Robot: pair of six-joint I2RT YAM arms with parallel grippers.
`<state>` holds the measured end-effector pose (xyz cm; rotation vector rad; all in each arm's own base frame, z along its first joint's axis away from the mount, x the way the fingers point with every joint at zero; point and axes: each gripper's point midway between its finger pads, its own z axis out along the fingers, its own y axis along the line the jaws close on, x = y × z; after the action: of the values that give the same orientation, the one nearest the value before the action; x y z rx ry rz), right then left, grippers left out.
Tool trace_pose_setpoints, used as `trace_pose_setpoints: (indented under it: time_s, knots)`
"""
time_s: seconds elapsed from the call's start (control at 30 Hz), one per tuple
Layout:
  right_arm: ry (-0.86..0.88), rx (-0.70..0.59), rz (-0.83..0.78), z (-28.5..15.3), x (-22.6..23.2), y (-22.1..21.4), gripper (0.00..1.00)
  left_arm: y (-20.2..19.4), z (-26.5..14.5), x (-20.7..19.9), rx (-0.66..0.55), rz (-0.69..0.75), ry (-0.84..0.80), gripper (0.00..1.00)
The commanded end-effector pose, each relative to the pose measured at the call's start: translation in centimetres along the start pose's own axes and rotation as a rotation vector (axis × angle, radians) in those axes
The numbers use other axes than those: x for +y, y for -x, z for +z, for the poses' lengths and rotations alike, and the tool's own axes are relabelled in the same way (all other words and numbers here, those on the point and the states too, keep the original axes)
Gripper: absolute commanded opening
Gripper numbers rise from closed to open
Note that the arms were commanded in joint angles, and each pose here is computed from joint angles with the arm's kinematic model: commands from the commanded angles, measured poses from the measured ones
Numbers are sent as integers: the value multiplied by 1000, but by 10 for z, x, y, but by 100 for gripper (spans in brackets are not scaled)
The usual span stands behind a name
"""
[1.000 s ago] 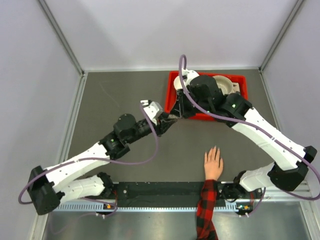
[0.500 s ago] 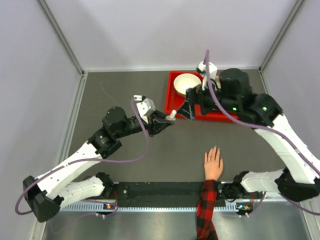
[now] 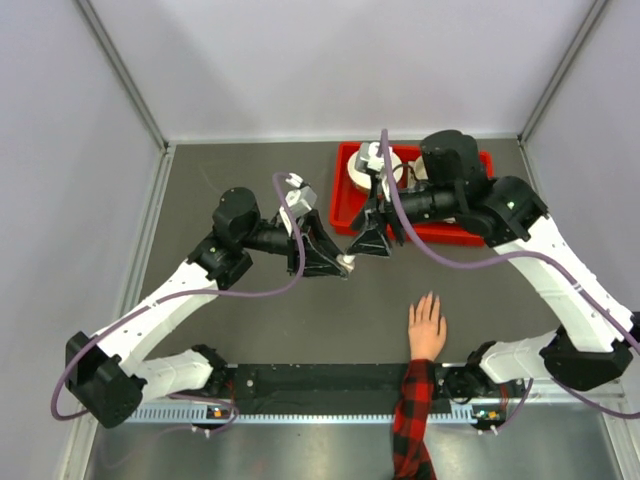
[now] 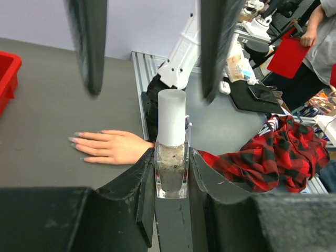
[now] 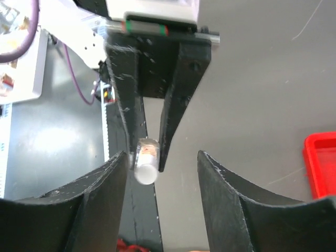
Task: Paint the nails
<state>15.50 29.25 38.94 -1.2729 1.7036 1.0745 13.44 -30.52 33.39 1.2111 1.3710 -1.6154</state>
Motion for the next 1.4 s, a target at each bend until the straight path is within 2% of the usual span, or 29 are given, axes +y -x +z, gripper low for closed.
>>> trace_pose_setpoints:
  time_s: [0.0,0.07,0.2,0.4,0.5,0.63,0.7,0.87,0.97,1.0,1.03,1.13,1.2,1.23,1.27,1.3,1.33,1.37]
  knots:
    - [87,-14,-54,-5,17,6,54,26,-2,-18,-42,113,-54,0]
    - [109,-9,-47,-2,19,4,53,26,-2,-17,-44,114,-48,0]
    - [155,0,-37,2,24,-1,38,26,-2,-15,-46,113,-38,0]
    - [191,17,-27,4,28,-9,41,26,-1,-14,-39,116,-39,0]
    - [191,25,-23,5,27,-13,37,26,-1,-14,-40,117,-37,0]
    - [186,33,-19,7,25,-16,36,27,-2,-15,-38,117,-43,0]
    - [179,30,-21,6,24,-14,27,27,-2,-15,-38,119,-42,0]
    - [183,29,-21,6,25,-13,25,27,-2,-14,-37,118,-41,0]
    - [182,37,-10,8,23,-17,13,29,-2,-11,-46,129,-16,0]
    - [183,43,-3,8,24,-18,3,30,-2,-6,-54,127,17,0]
    - [178,40,0,9,23,-18,0,32,-2,-2,-60,151,40,0]
    - [96,50,44,13,9,-19,0,37,-6,23,-87,193,190,0]
    - [-72,86,140,21,-19,-26,0,38,-11,34,-104,230,271,0]
    - [-162,101,250,24,-30,-29,0,46,-17,48,-138,265,364,0]
    - [-373,157,316,25,-63,-43,0,47,-23,54,-158,279,420,0]
    - [-493,148,368,23,-72,-40,0,50,-27,59,-177,299,463,0]
    - [-608,136,448,21,-82,-44,0,51,-32,65,-192,314,505,0]
    - [-778,54,625,15,-97,-46,0,52,-39,77,-225,329,579,0]
